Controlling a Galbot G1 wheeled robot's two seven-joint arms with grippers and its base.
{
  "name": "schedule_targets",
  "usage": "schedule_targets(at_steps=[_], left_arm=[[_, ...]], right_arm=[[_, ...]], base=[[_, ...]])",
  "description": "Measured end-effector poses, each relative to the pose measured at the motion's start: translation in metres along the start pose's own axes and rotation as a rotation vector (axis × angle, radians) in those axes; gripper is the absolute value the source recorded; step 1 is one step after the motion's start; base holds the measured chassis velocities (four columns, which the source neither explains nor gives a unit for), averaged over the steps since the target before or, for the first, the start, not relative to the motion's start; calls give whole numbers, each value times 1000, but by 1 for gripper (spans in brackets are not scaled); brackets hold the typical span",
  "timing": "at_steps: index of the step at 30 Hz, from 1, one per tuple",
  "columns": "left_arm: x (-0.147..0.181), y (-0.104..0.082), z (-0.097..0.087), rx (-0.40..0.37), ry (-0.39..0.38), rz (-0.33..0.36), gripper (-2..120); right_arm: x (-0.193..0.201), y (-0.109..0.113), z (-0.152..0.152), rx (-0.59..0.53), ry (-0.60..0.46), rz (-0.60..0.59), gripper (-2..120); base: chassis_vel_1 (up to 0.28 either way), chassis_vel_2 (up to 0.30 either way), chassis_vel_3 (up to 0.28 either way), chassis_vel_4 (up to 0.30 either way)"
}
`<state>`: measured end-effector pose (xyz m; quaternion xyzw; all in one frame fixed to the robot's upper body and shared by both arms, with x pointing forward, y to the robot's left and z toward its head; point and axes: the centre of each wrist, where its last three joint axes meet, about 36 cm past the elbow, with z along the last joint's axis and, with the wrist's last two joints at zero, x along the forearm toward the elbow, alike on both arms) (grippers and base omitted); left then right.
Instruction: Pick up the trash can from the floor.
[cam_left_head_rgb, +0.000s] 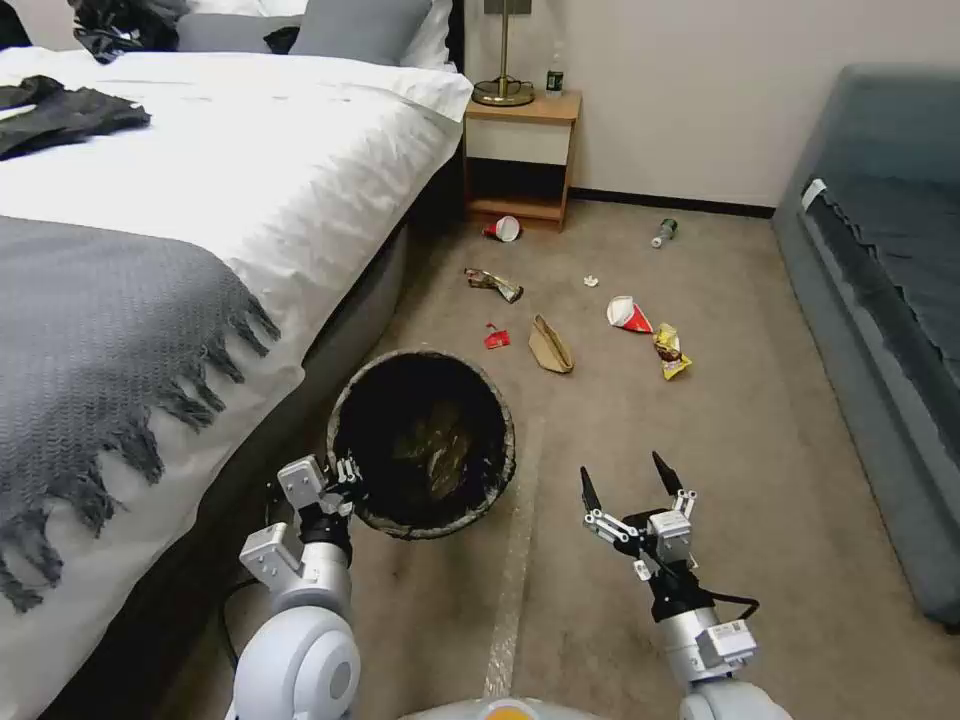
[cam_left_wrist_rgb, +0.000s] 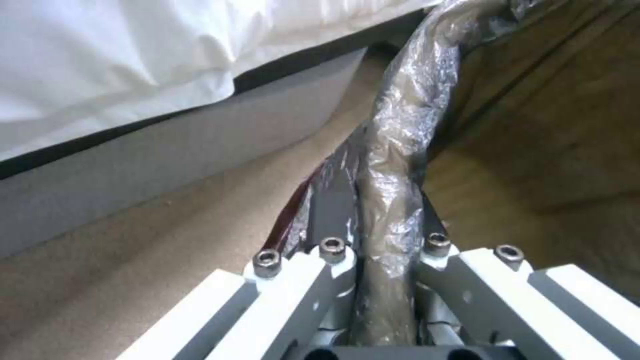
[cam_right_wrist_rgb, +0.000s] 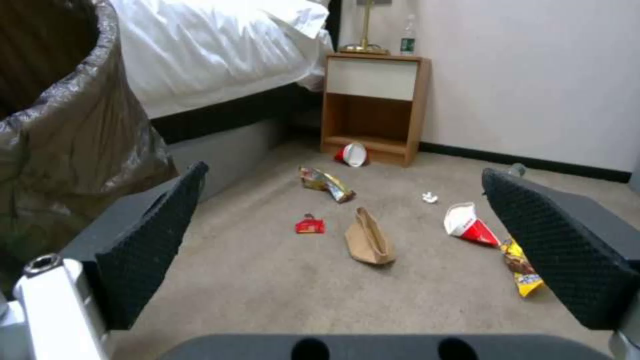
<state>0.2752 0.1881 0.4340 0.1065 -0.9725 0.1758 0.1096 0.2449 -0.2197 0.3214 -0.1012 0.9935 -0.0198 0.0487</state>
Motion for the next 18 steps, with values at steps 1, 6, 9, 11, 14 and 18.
schedule_targets(at_steps=[1, 6, 9, 11, 14, 18], left_arm=[[0, 0, -1, 1, -2, -1, 3], [1, -1, -1, 5, -1, 2, 3], [1, -1, -1, 8, 0, 5, 3], [0, -2, -1, 10, 0, 7, 3], [0, -3, -1, 11, 2, 12, 3], [1, -4, -1, 10, 2, 14, 3]], right_arm=[[0, 0, 0, 0, 0, 1, 100], [-1, 0, 0, 0, -2, 3, 100], [0, 0, 1, 1, -3, 3, 100], [0, 0, 1, 1, -3, 3, 100], [0, 0, 1, 1, -3, 3, 100], [0, -1, 0, 5, -4, 5, 100]], base=[[0, 0, 0, 0], [0, 0, 0, 0], [0, 0, 0, 0], [0, 0, 0, 0], [0, 0, 0, 0], [0, 0, 0, 0]])
